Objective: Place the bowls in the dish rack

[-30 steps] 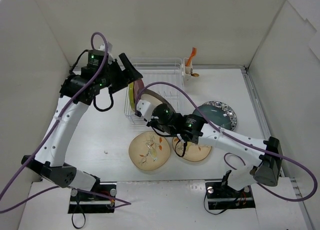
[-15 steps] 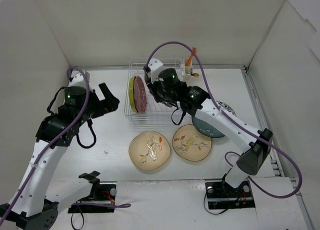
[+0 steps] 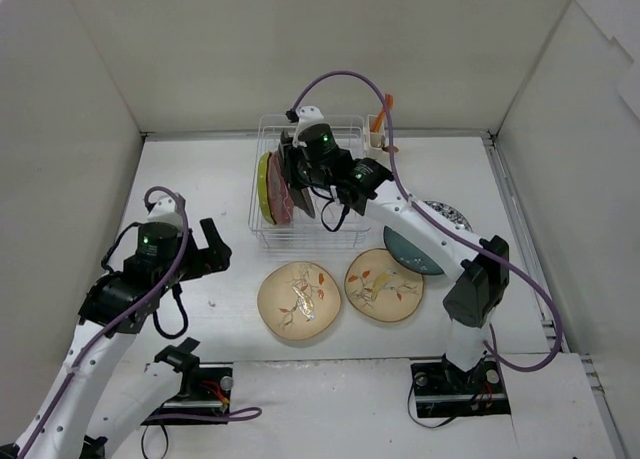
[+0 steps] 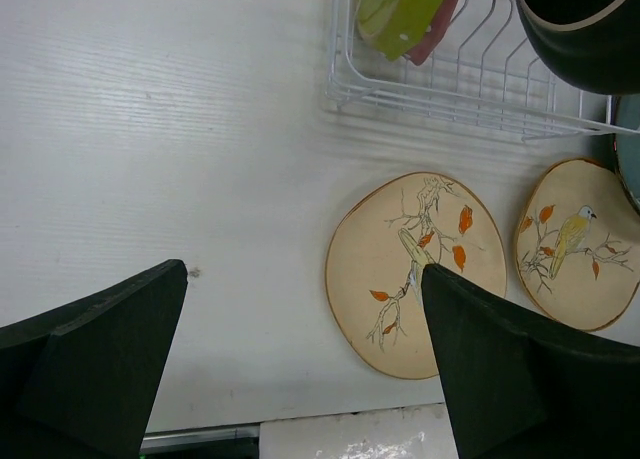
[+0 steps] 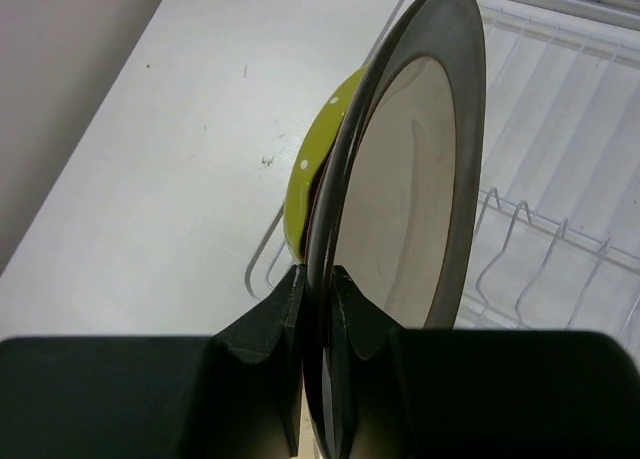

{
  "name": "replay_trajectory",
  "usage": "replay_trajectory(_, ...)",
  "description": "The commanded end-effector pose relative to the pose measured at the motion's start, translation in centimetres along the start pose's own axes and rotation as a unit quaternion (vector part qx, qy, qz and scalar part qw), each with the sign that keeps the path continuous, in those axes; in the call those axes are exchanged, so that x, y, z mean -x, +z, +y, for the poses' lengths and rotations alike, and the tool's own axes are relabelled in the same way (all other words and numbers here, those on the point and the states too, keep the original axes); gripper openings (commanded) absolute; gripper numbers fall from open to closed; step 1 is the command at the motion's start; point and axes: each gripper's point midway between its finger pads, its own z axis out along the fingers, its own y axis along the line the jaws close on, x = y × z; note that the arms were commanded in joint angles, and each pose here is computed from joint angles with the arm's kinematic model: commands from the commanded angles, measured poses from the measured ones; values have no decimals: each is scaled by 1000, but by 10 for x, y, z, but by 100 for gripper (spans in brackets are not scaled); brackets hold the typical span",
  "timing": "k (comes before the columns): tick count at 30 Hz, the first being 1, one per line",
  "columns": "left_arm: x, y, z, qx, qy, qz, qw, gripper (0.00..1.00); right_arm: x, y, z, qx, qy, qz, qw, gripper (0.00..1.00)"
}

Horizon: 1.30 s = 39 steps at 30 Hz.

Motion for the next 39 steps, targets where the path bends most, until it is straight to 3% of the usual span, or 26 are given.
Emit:
replay_trajectory(1,10,-3,5,8,10,-29,1000,99,121,-39,20,27,77,-206,975,0)
replay_trajectory(15,-6,13,22,30,45,-28,998,99,110,-16,9,7,180,-229,957,0)
replay_trajectory(39,-9,16,20,11,55,-43,997,99,127,-23,18,28,204,-265,942,0)
